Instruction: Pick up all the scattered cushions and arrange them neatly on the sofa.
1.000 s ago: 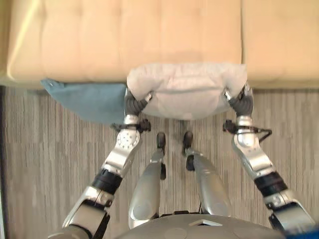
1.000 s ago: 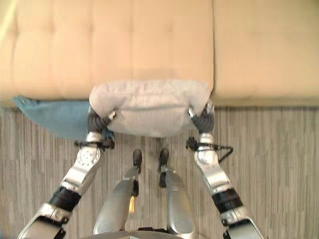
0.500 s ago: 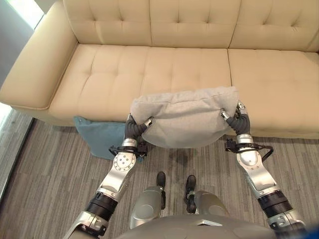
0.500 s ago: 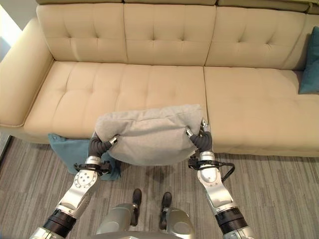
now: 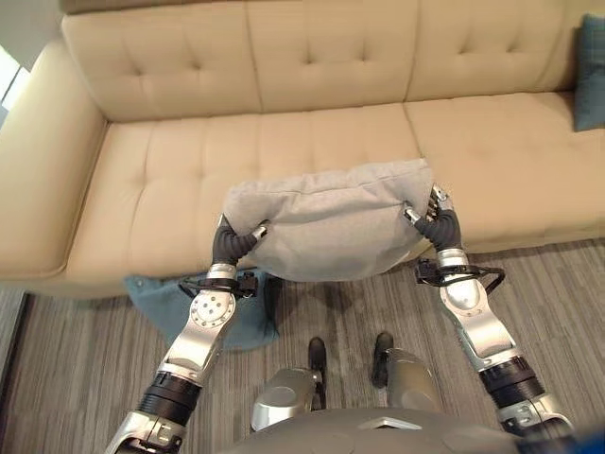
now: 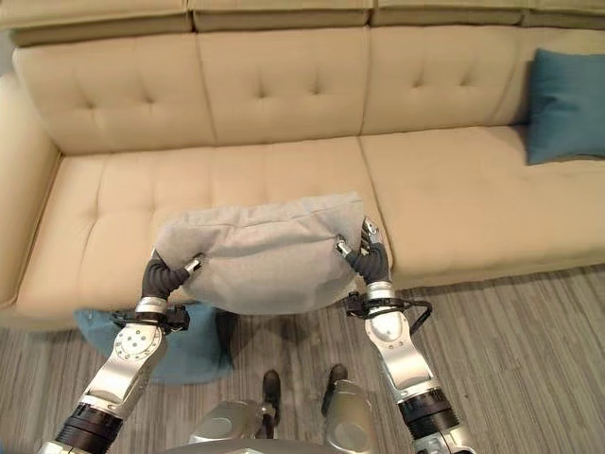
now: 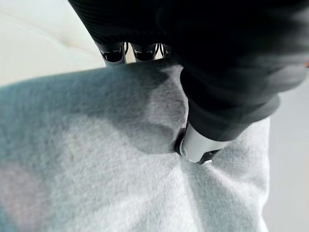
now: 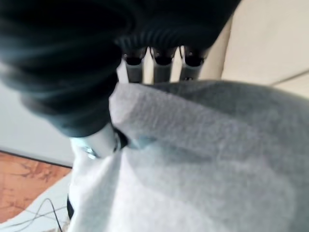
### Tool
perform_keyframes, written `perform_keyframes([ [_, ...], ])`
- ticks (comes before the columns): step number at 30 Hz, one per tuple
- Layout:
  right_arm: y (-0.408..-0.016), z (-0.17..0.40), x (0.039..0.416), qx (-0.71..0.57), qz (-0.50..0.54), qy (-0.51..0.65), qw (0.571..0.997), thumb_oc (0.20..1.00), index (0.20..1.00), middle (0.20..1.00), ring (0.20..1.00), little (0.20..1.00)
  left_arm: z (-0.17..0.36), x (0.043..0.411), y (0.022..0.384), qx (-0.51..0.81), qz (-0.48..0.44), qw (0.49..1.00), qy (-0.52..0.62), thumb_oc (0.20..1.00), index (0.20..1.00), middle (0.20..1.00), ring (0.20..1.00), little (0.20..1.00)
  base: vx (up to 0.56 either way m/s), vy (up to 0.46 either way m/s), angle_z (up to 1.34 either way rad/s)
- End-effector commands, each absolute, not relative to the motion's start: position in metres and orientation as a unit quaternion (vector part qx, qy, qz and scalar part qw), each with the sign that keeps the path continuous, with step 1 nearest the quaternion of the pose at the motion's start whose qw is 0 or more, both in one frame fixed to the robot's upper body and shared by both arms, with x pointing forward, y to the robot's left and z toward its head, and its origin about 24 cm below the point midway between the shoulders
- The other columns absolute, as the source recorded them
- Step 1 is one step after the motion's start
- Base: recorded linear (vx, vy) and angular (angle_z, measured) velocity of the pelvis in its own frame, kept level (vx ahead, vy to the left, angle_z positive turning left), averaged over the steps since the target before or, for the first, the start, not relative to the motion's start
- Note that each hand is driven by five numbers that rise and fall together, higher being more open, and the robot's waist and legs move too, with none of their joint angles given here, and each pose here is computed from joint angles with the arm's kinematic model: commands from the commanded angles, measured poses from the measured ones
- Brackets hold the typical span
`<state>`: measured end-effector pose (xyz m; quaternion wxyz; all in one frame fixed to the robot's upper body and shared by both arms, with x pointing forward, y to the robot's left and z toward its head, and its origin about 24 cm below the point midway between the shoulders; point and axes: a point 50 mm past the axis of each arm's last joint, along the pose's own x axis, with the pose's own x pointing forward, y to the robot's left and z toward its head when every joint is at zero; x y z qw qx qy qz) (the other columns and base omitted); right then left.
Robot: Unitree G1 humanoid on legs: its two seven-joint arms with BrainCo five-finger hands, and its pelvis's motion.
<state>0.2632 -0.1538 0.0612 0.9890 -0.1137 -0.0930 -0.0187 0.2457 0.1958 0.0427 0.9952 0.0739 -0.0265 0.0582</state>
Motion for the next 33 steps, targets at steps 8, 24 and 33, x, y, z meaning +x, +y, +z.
perform_keyframes([
  [8, -0.167, 0.102, 0.259, -0.123, -0.029, -0.203, 0.971, 0.2, 0.2, 0.2, 0.2, 0.2, 0.076, 0.254, 0.166, 0.008, 0.017, 0.992, -0.126, 0.2, 0.2, 0.2, 0.2, 0.2, 0.17, -0.245, 0.46],
  [24, -0.15, 0.1, 0.263, -0.095, -0.007, -0.199, 0.975, 0.2, 0.2, 0.2, 0.2, 0.2, 0.078, 0.249, 0.177, 0.039, 0.013, 0.991, -0.127, 0.2, 0.2, 0.2, 0.2, 0.2, 0.18, 0.085, -0.28],
  [33, -0.149, 0.104, 0.264, -0.1, 0.002, -0.207, 0.973, 0.2, 0.2, 0.2, 0.2, 0.2, 0.081, 0.251, 0.177, 0.035, 0.017, 0.99, -0.138, 0.2, 0.2, 0.2, 0.2, 0.2, 0.12, -0.076, -0.07],
])
